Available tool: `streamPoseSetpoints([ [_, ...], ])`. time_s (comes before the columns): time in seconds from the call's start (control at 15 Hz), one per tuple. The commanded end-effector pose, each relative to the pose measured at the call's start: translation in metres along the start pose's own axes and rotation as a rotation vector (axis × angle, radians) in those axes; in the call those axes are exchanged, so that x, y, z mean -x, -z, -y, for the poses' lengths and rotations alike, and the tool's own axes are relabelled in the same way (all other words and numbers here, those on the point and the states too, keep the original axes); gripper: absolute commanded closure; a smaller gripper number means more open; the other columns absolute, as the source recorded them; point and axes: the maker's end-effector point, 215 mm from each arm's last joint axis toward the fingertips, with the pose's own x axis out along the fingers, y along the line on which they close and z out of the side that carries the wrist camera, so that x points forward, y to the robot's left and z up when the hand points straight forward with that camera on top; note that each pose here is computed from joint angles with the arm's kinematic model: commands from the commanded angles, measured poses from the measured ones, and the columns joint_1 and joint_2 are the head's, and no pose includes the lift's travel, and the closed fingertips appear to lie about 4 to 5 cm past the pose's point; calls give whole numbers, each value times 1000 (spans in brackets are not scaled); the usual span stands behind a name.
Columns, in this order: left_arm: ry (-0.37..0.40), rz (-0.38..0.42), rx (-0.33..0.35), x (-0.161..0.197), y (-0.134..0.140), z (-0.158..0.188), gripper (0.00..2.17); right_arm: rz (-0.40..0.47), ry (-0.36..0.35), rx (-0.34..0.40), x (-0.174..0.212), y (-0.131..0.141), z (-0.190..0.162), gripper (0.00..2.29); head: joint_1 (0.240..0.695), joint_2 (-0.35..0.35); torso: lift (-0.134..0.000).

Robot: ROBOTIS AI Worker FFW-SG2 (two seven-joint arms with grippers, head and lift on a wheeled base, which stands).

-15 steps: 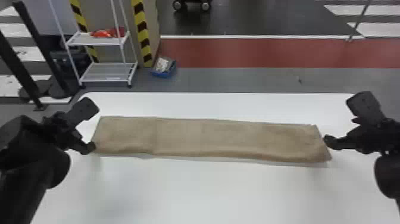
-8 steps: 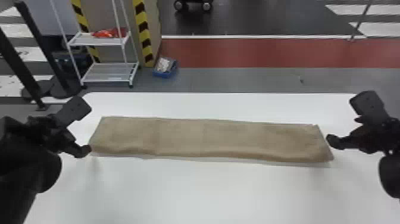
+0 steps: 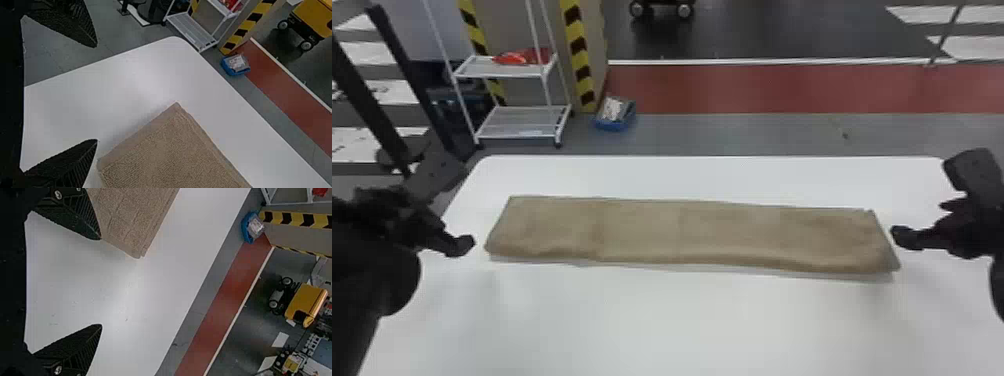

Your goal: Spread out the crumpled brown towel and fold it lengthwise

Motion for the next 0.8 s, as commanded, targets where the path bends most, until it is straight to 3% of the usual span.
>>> streamPoseSetpoints([
  [0.0,0,6,10,4,3,-1,-2,0,1,-2,1,-1,0,97,695,46,-123],
  [0.73,8,6,25,6,9,-1,-2,-19,-6,-15,0,8,-5,97,695,55,-123],
])
